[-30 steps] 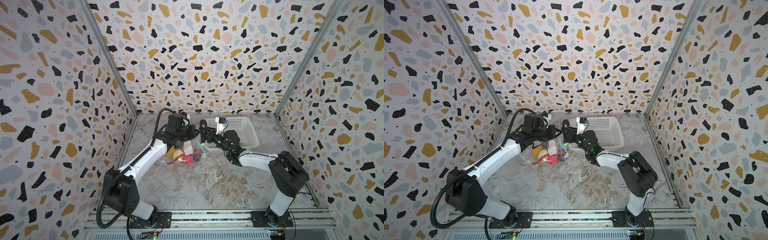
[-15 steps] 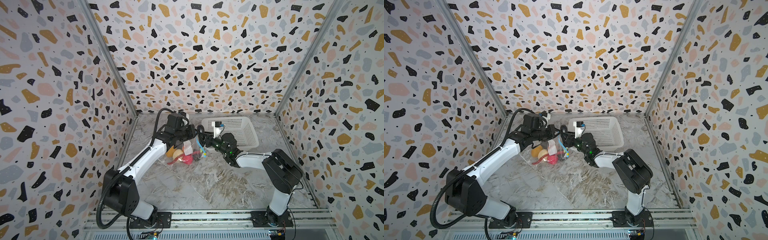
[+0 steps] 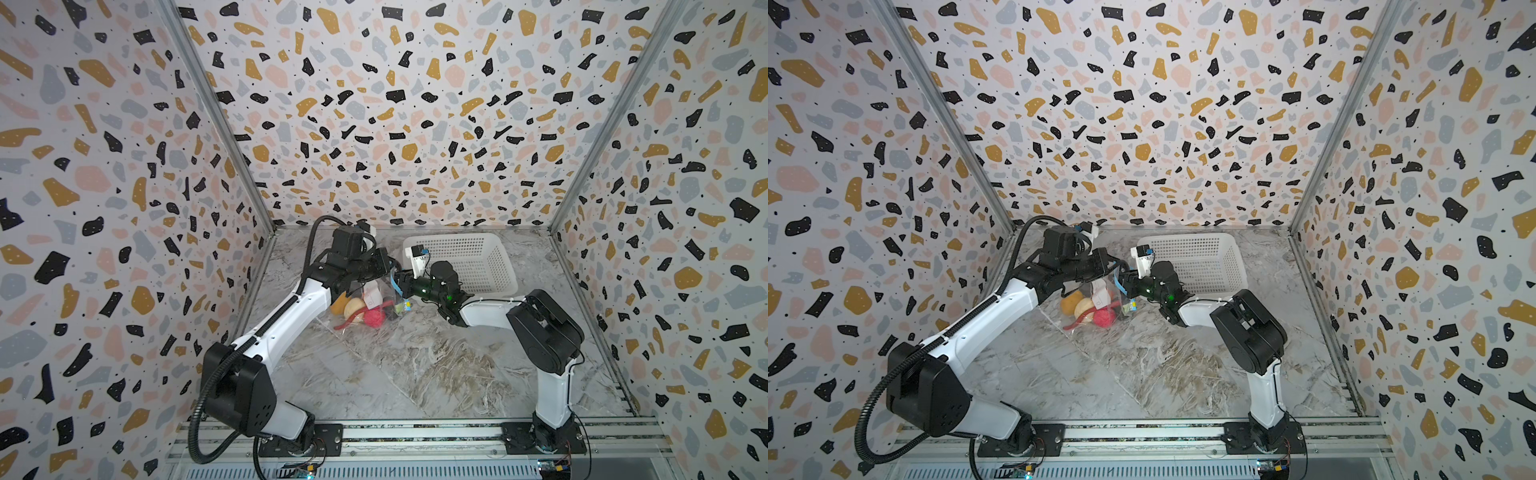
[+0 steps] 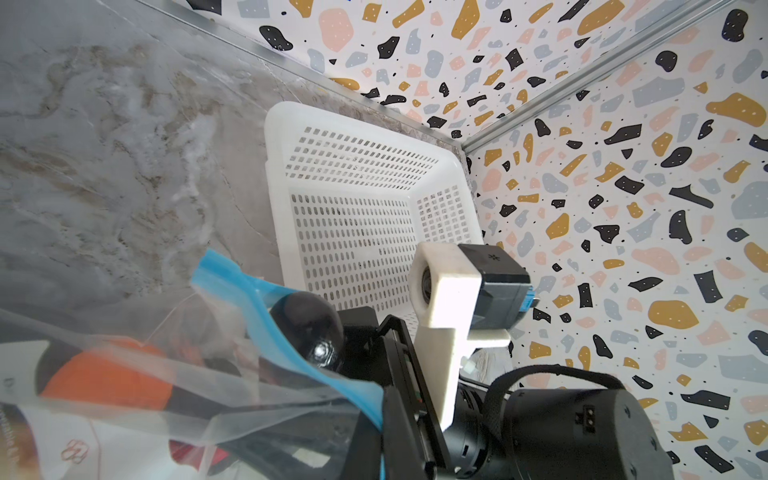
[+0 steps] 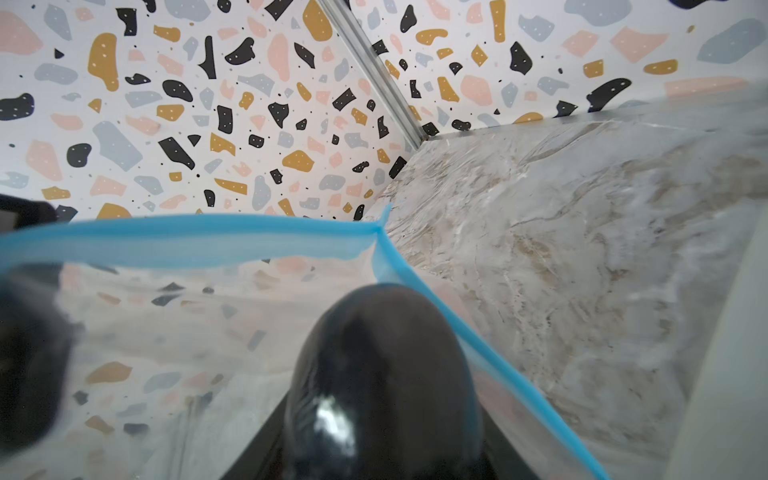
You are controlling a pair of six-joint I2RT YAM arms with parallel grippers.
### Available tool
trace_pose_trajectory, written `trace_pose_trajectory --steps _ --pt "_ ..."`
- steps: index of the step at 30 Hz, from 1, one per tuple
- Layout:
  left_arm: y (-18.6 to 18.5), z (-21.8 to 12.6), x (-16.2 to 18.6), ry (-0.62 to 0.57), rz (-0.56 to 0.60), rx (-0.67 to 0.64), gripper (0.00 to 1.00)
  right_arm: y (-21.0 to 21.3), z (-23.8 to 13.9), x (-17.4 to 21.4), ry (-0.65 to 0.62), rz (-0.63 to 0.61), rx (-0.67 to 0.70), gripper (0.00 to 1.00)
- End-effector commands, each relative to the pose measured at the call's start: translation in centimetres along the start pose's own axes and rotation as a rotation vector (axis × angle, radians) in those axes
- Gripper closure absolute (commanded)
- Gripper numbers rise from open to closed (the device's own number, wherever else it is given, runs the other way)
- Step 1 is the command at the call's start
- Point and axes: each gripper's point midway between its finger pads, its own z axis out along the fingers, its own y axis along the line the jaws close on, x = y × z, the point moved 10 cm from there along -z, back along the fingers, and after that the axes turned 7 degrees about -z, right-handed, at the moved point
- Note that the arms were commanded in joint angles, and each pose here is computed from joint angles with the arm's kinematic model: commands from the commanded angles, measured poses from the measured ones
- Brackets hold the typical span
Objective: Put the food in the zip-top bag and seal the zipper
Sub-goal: 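Lift the eggplant with the right gripper and carry it to the bag mouth, then lower the eggplant into the bag held by the left gripper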
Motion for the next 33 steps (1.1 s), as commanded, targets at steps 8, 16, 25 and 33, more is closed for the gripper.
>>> trace_pose_trajectory --steps 8,16,25,33 --pt "-2.5 -1.7 -1.5 -0.068 0.035 0.082 1.0 3.0 -0.1 -1.1 0.081 -0.104 -0.231 0.48" --pt "-3.2 -2.4 -1.9 -0.088 0.047 0.098 1.0 2.8 -0.4 -1.1 0.162 -0.097 -0.223 0.31" --pt "-3.0 -2.3 -1.8 -0.089 0.046 0.103 1.0 4.0 -2.1 -3.9 0.159 -0.146 -0.178 0.21" --pt "-2.7 -2.3 -1.8 -0.091 0.042 0.099 1.0 4.7 -3.1 -4.7 0.162 -0.153 -0.15 0.2"
